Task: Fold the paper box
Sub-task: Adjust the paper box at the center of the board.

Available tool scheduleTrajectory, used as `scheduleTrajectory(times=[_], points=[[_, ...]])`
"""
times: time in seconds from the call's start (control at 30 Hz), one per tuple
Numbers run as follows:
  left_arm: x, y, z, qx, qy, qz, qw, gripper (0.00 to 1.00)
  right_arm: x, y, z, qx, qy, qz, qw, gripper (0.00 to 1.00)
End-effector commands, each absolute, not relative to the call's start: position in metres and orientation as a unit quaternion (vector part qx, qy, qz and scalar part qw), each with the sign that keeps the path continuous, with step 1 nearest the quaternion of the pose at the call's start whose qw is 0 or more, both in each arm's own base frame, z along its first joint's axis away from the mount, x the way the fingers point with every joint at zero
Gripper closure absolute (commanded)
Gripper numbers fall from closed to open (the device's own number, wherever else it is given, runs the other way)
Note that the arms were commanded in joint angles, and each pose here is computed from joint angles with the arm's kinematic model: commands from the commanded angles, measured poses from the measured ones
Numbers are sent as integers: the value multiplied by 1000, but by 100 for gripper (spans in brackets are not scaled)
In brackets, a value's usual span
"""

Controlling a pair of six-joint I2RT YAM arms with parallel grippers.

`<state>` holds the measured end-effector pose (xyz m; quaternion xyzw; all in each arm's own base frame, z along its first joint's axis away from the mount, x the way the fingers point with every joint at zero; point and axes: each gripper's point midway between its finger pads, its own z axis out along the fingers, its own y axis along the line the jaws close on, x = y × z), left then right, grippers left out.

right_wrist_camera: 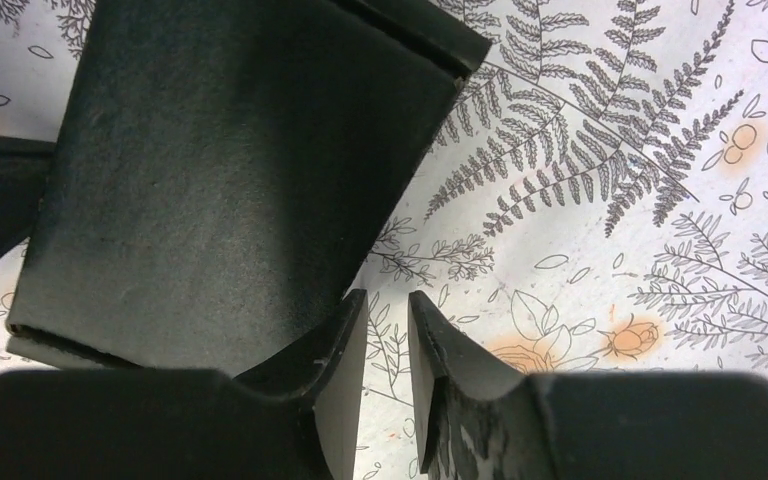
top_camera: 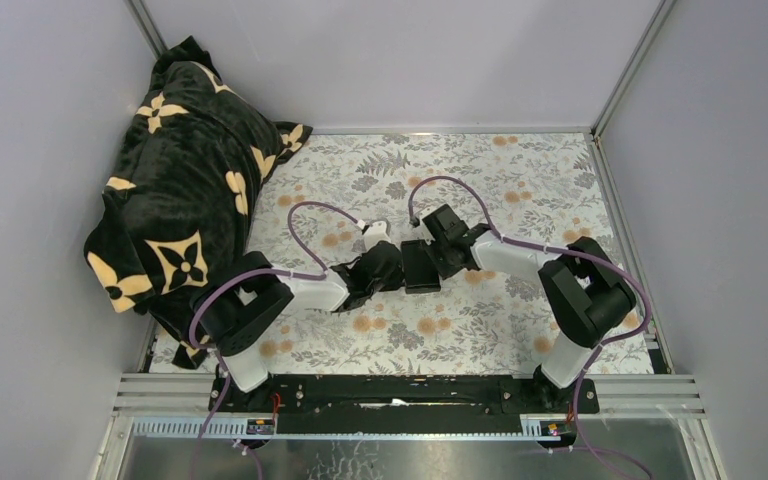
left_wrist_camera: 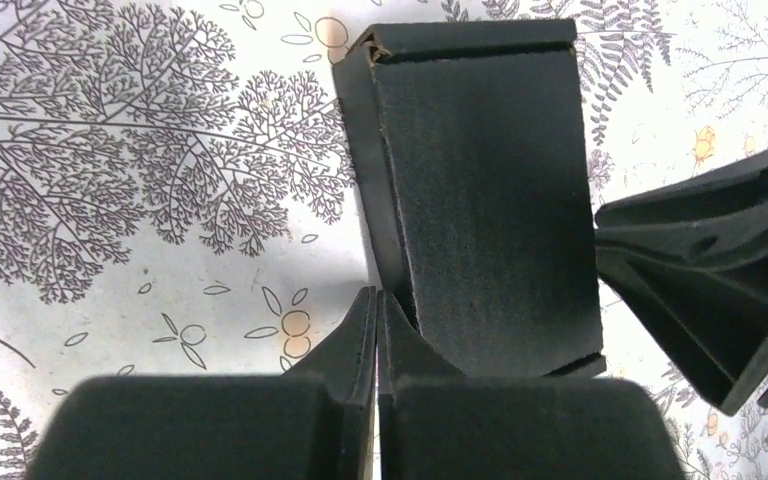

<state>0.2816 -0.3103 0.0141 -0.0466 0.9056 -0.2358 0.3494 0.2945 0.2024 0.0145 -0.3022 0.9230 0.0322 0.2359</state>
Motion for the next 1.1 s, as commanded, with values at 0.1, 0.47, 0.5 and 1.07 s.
scheduleTrajectory(times=[0.1, 0.47, 0.5, 1.07], points=[[277, -317, -6, -36, 911, -243, 333, 100, 269, 259, 22, -319, 909, 110, 242, 70], [266, -329, -8, -38, 901, -297, 314, 100, 269, 280, 20, -250, 920, 163, 253, 70], [264, -331, -6, -37, 898, -306, 314, 100, 267, 284, 19, -244, 920, 176, 252, 70], [248, -346, 40, -21, 845, -421, 330, 100, 267, 305, 14, -222, 911, 232, 257, 69]])
